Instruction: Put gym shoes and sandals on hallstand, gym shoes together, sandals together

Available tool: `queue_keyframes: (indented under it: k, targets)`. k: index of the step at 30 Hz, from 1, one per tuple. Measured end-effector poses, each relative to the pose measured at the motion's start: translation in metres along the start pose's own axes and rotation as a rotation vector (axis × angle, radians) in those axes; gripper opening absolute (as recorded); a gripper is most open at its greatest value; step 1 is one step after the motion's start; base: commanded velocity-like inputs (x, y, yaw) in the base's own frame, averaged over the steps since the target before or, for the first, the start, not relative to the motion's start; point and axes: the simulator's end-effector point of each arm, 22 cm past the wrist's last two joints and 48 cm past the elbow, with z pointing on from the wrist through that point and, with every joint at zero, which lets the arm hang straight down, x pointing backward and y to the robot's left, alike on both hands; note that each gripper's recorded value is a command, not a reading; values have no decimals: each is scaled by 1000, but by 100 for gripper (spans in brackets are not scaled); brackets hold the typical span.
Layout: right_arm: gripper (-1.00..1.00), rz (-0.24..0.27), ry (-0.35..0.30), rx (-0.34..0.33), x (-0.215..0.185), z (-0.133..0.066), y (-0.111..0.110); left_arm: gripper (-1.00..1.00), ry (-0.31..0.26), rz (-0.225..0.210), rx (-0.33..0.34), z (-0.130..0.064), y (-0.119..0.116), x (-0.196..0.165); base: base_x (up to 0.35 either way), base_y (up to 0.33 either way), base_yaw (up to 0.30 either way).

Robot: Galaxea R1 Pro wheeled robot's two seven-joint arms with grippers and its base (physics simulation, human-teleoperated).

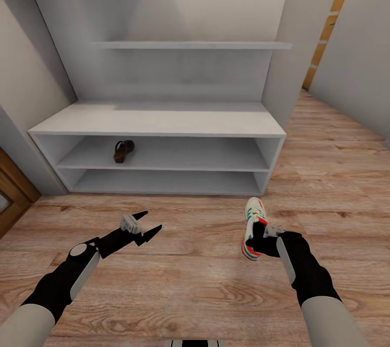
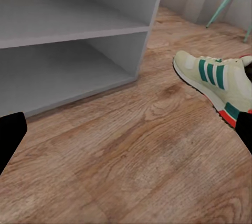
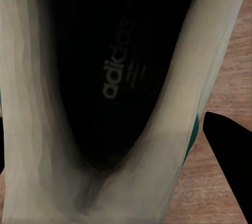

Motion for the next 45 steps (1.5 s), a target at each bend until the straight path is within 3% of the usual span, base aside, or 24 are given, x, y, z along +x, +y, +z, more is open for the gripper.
queue_keyframes:
  k: [2, 6, 8, 18, 31, 32, 33, 45]
  targets:
    - [-100, 0, 0, 0, 0, 0, 0, 100, 0, 0, 0, 0, 0, 0, 0, 0, 0]
    - [-100, -26, -10, 4, 3, 3, 12, 100, 46, -30, 45, 2, -22, 27, 0, 0, 0]
    - [-100, -42, -21, 24, 1, 2, 6, 100, 75, -45, 58, -3, -28, 41, 0, 0, 0]
    - [-100, 20, -2, 6, 5, 1, -6, 100, 214, -137, 75, -19, -55, 110, 0, 0, 0]
    - [-100, -21, 6, 50, 9, 3, -2, 100, 270, -182, 56, -31, -53, 138, 0, 0, 0]
    - [-100, -86, 6, 223, 7, -3, -39, 100, 351, -253, 18, -52, -50, 180, 0, 0, 0]
    - [-100, -75, 6, 211, 8, -2, -34, 100, 373, -272, 7, -59, -49, 191, 0, 0, 0]
    - [-100, -79, -2, 206, 2, -2, -25, 100, 373, -271, 7, -58, -49, 191, 0, 0, 0]
